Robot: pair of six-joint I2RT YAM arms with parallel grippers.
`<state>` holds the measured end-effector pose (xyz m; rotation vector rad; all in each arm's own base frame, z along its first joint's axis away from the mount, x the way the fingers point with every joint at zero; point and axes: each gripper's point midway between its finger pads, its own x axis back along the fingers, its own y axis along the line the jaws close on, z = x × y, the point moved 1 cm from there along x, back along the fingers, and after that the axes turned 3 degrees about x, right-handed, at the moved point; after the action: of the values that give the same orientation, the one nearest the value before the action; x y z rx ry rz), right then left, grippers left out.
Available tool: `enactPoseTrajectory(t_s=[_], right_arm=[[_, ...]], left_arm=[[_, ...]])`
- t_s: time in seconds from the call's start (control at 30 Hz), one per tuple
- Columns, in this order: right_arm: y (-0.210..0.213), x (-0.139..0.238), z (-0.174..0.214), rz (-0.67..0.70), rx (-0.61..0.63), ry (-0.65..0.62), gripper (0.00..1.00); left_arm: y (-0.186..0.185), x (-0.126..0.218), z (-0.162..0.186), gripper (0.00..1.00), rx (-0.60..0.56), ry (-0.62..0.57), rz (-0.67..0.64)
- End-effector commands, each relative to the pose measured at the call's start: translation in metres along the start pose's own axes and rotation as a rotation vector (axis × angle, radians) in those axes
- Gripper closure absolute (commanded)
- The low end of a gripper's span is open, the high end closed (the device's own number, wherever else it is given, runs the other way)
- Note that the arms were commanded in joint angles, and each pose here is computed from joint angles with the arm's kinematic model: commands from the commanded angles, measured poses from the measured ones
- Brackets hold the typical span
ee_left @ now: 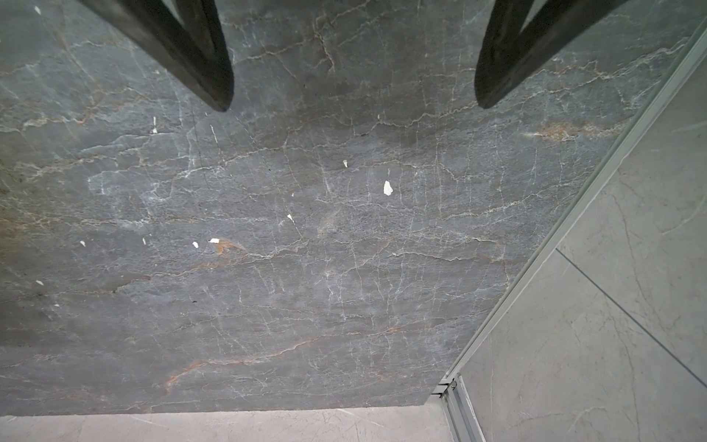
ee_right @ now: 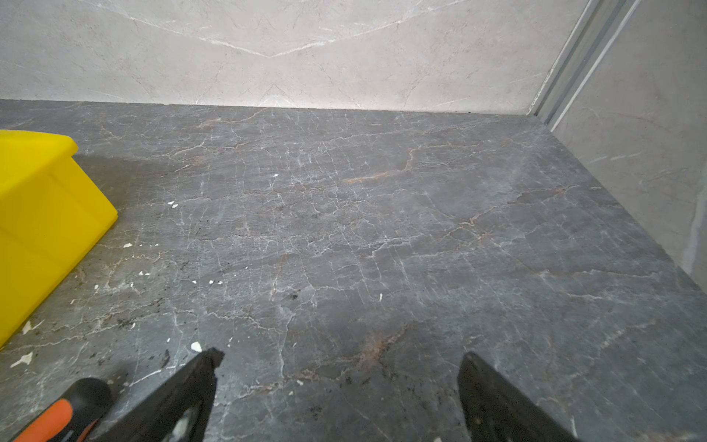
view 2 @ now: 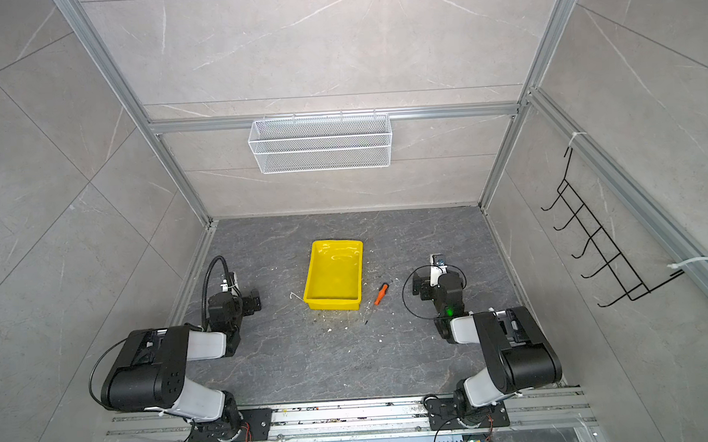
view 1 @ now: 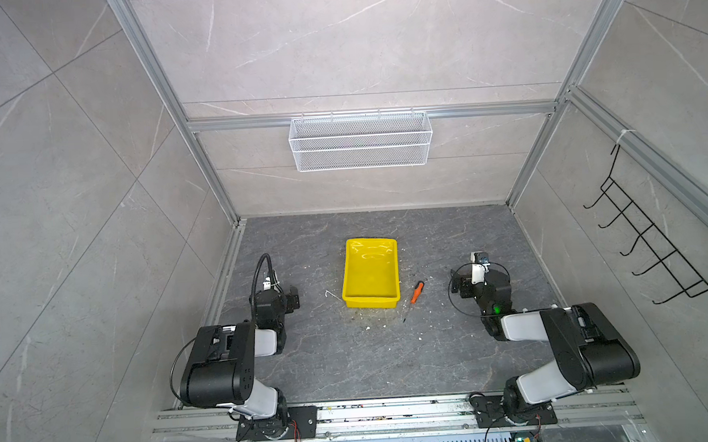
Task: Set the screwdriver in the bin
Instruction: 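Raise both arms and move the right gripper toward the screwdriver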
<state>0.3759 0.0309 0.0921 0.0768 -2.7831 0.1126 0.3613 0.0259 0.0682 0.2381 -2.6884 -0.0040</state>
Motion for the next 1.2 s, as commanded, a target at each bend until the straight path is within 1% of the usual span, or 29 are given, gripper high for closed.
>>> enactPoseTrajectory(t_s=[0.0,0.07,0.1,0.13,0.17,0.23,0.27,0.33,0.37,0.43,0.5,0.57,0.63,0.7,0.77,0.8,0.83,0.87,0.93,0.97,1.03,1.07,1.17], right_arm=[[0.002,-0.001,-0.006,-0.010,0.024,-0.014,0.01],[0.012,0.008,-0.008,-0.070,0.051,-0.052,0.01],[0.013,0.015,-0.011,-0.079,0.061,-0.082,0.01],[0.014,0.022,-0.015,-0.082,0.066,-0.103,0.01],[0.015,0.028,-0.020,-0.080,0.071,-0.117,0.01],[0.018,0.036,-0.026,-0.081,0.080,-0.121,0.01],[0.014,0.038,-0.028,-0.052,0.072,-0.111,0.01],[-0.001,0.042,-0.029,0.049,0.022,-0.107,0.01],[-0.009,0.045,-0.030,0.102,-0.008,-0.114,0.01],[-0.024,0.056,-0.032,0.187,-0.082,-0.125,0.01],[-0.023,0.065,-0.041,0.168,-0.087,-0.122,0.01],[-0.019,0.075,-0.056,0.132,-0.082,-0.128,0.01],[-0.016,0.086,-0.067,0.107,-0.080,-0.131,0.01],[-0.016,0.097,-0.074,0.097,-0.097,-0.126,0.01],[-0.017,0.106,-0.076,0.093,-0.117,-0.099,0.01],[-0.021,0.111,-0.074,0.113,-0.135,-0.075,0.01],[-0.035,0.118,-0.068,0.200,-0.192,-0.028,0.01],[-0.057,0.131,-0.060,0.344,-0.274,0.024,0.01],[-0.097,0.167,-0.044,0.659,-0.448,0.097,0.00],[-0.107,0.179,-0.042,0.746,-0.479,0.112,0.00],[-0.106,0.177,-0.044,0.747,-0.428,0.161,0.00],[-0.106,0.176,-0.044,0.752,-0.426,0.182,0.00],[-0.098,0.167,-0.046,0.709,-0.406,0.245,0.00]], left_arm=[[-0.005,0.005,-0.026,0.00,0.009,-0.091,0.037],[-0.012,0.012,-0.031,0.00,-0.010,-0.121,0.081],[-0.017,0.018,-0.037,0.00,-0.026,-0.141,0.112],[-0.023,0.023,-0.041,0.00,-0.042,-0.134,0.145],[-0.028,0.028,-0.043,0.00,-0.043,-0.078,0.171],[-0.032,0.046,-0.063,0.00,-0.007,0.040,0.173],[-0.035,0.057,-0.073,0.00,-0.001,0.080,0.173],[-0.048,0.078,-0.091,0.00,-0.003,0.093,0.215],[-0.053,0.086,-0.094,0.00,0.018,0.091,0.236],[-0.064,0.107,-0.101,0.00,0.104,0.080,0.307],[-0.065,0.120,-0.099,0.00,0.202,0.099,0.331],[-0.064,0.128,-0.088,0.00,0.254,0.144,0.340],[-0.066,0.134,-0.077,0.00,0.253,0.193,0.355],[-0.069,0.137,-0.063,0.00,0.233,0.271,0.372],[-0.064,0.135,-0.043,0.00,0.251,0.339,0.328],[-0.061,0.132,-0.032,0.00,0.263,0.361,0.307],[-0.057,0.128,-0.017,0.00,0.304,0.385,0.267],[-0.052,0.128,-0.013,0.00,0.325,0.396,0.239],[-0.051,0.128,-0.016,0.00,0.324,0.382,0.233],[-0.050,0.127,-0.016,0.00,0.325,0.382,0.224],[-0.049,0.127,-0.015,0.00,0.323,0.390,0.219],[-0.049,0.128,-0.014,0.00,0.323,0.393,0.219],[-0.050,0.131,-0.015,0.00,0.331,0.383,0.236]])
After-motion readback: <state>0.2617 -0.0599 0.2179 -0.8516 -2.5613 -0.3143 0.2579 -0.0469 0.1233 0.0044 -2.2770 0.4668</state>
